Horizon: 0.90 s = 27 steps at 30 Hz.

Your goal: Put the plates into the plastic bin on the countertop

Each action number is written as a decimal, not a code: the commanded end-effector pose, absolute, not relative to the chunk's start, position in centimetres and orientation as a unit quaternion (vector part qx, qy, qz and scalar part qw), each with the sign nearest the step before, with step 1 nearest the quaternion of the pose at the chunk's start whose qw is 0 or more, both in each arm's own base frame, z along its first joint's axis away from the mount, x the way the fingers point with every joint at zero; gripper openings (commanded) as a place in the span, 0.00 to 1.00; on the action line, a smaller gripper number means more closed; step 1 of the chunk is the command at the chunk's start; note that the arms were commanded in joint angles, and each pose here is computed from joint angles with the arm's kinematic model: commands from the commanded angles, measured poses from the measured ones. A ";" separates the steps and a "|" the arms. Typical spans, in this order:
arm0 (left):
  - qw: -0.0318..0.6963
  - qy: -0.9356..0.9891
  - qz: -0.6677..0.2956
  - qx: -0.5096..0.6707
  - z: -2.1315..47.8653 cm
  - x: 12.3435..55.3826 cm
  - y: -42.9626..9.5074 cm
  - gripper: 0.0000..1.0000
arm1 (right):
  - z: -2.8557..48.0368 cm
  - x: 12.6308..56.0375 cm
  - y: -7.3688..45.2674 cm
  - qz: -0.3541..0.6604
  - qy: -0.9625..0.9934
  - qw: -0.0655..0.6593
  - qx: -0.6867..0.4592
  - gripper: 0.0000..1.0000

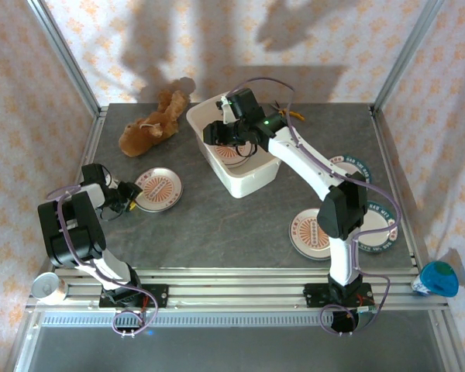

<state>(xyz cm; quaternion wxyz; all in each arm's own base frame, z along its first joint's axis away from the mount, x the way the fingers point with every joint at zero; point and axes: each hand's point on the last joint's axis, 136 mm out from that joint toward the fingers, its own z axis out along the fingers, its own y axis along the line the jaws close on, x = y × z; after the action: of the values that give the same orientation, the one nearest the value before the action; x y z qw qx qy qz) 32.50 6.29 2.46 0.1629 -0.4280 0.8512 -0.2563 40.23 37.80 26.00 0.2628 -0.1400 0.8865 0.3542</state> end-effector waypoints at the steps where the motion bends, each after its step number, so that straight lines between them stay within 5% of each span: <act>1: 0.145 0.865 -0.252 -0.409 2.4 32.2 5.3 0.36 | 26.8 40.7 37.8 0.350 0.883 0.278 -0.145 0.41; 27: 0.194 0.863 -0.268 -0.382 7.4 32.1 3.5 0.00 | 27.3 40.4 38.1 0.370 0.879 0.271 -0.130 0.41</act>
<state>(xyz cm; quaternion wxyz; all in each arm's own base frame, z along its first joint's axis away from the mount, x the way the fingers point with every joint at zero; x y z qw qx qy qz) 32.51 4.03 6.36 0.1950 -0.3814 0.8642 -0.2641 40.25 37.86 26.02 0.2606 -0.1348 0.8867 0.3573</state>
